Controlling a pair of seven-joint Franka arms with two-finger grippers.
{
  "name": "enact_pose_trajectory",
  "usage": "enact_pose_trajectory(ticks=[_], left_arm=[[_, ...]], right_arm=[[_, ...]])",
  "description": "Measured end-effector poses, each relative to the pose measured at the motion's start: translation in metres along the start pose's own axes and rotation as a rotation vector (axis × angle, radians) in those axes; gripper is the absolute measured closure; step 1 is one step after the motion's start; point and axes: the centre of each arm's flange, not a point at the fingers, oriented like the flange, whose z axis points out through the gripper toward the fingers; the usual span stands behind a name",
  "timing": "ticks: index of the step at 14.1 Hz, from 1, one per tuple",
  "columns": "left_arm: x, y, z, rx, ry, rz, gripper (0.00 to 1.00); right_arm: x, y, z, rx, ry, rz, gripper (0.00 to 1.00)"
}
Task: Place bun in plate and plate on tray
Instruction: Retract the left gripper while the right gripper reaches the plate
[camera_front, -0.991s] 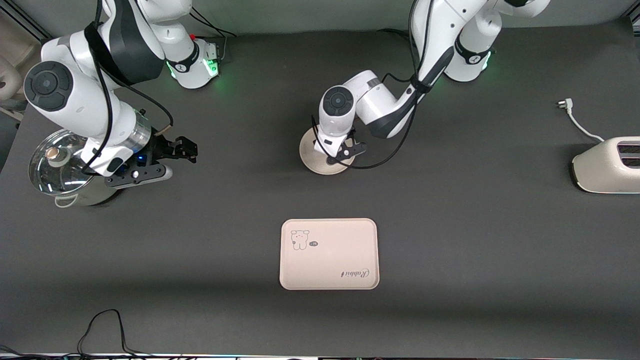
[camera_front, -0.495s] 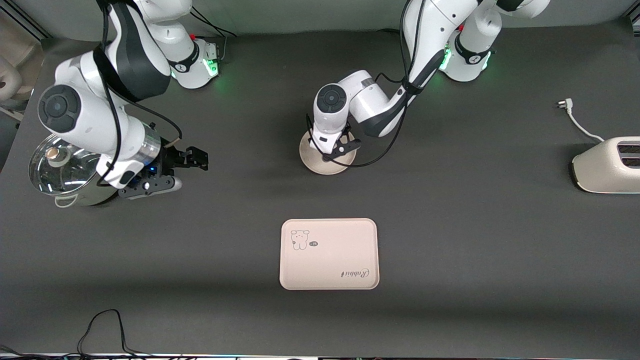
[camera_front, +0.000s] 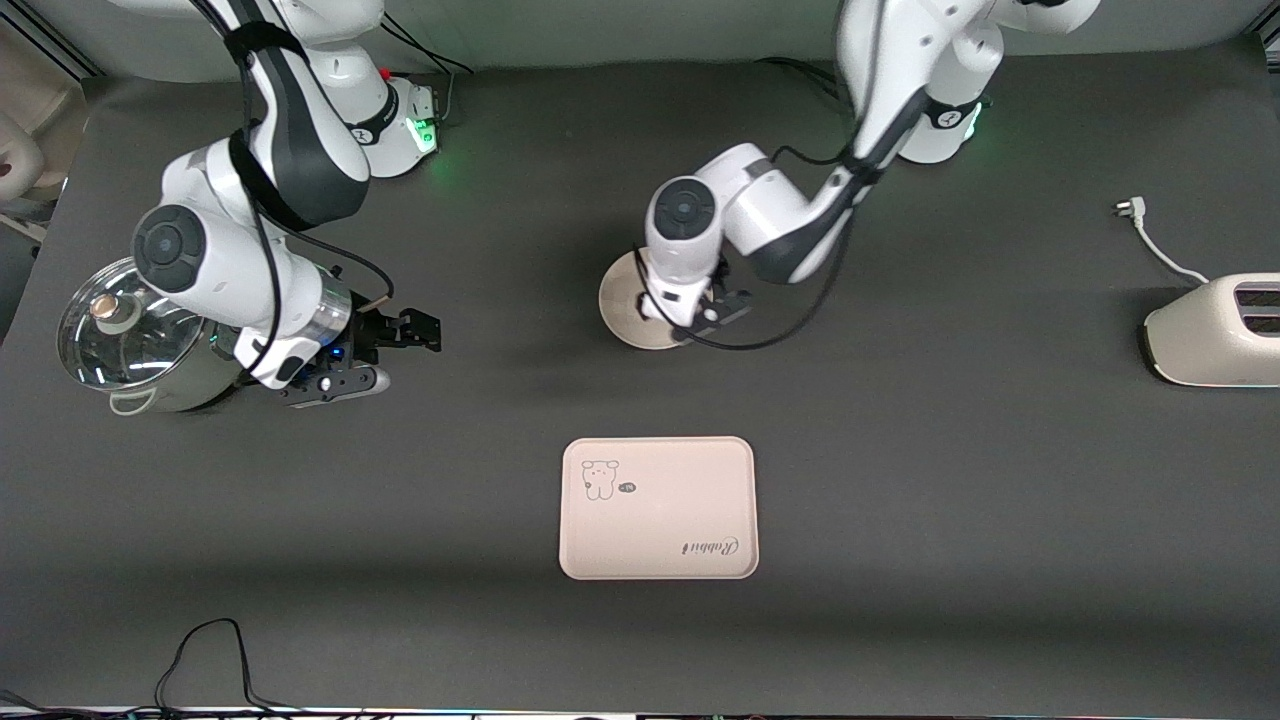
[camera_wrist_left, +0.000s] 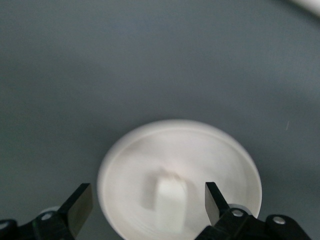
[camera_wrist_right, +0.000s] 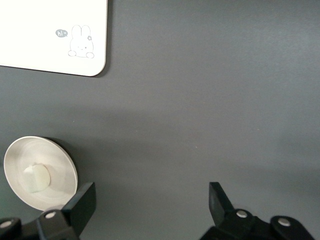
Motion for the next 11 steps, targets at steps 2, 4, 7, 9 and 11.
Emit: enact_pose_trajectory(ticks=[2,4,7,9,11], left_arm=[[0.064,-0.040,-0.065,-0.009,0.040,0.012,0.00],[0.128,-0.096,-0.123,-0.022,0.084,0.063,0.00],[0.214,-0.194,-0.184,-0.035,0.146,0.132,0.00],[0.255,-0.254,-0.203,-0.033,0.166,0.162,0.00],[0.274,-0.289,-0.208,-0.018,0.152,0.165,0.00]], right_arm=[[-0.009,-0.020,0.021,0.005,0.006,0.013,0.00],[-0.024,-0.057,0.044,0.011,0.018,0.020,0.00],[-0.059,-0.109,0.089,0.030,0.068,0.032,0.00],[-0.083,-0.131,0.113,0.039,0.080,0.034,0.00],[-0.098,-0.142,0.129,0.042,0.079,0.020,0.00]])
